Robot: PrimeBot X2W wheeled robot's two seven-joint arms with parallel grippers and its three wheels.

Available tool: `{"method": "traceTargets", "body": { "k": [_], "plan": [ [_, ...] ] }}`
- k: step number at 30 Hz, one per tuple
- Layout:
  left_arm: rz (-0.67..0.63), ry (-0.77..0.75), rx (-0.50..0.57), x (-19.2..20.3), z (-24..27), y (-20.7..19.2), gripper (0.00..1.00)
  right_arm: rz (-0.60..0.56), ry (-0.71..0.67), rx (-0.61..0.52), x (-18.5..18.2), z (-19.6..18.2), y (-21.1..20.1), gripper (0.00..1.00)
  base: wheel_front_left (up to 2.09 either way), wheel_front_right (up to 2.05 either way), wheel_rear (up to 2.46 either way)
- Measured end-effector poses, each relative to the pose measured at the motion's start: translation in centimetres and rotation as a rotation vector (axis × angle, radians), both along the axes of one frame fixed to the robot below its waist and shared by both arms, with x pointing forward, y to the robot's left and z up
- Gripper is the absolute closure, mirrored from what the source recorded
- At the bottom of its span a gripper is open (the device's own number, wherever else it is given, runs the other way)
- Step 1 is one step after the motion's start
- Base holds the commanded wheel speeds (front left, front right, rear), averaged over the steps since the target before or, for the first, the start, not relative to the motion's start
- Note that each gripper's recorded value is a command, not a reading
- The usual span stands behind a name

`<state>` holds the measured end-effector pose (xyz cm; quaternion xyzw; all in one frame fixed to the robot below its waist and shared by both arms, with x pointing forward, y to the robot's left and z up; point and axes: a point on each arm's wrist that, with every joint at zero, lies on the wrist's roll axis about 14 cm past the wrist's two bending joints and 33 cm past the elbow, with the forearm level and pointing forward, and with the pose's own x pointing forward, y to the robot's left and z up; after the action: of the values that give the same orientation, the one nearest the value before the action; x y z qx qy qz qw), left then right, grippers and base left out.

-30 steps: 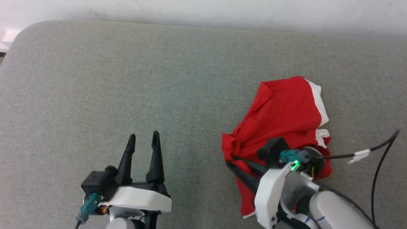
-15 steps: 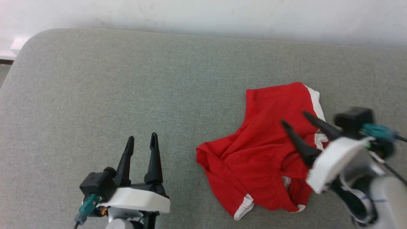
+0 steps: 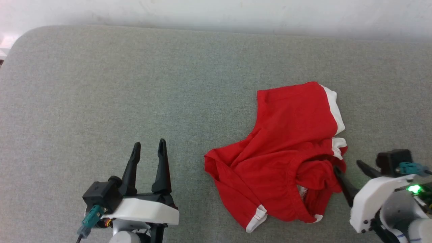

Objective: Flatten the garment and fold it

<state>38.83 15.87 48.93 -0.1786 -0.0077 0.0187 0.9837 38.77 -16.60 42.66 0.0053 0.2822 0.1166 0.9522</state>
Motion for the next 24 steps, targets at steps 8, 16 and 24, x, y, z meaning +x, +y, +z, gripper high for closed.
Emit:
{"method": "traceTargets", "body": {
  "k": [8,16,24],
  "plan": [
    [0.0,0.007,0.018,-0.1,-0.1,0.3,0.0,0.033,0.062,-0.012,0.9,-3.4,1.5,0.91,0.0,0.0,0.0],
    [0.01,-0.007,0.028,-0.5,0.5,0.8,0.0,0.04,-0.063,-0.004,3.3,-0.1,1.4,1.0,0.0,0.0,0.0],
    [0.0,0.003,0.021,-0.4,0.1,0.4,0.0,0.035,-0.221,-0.203,8.3,7.0,-4.4,1.0,0.0,0.0,0.0]
  ]
}}
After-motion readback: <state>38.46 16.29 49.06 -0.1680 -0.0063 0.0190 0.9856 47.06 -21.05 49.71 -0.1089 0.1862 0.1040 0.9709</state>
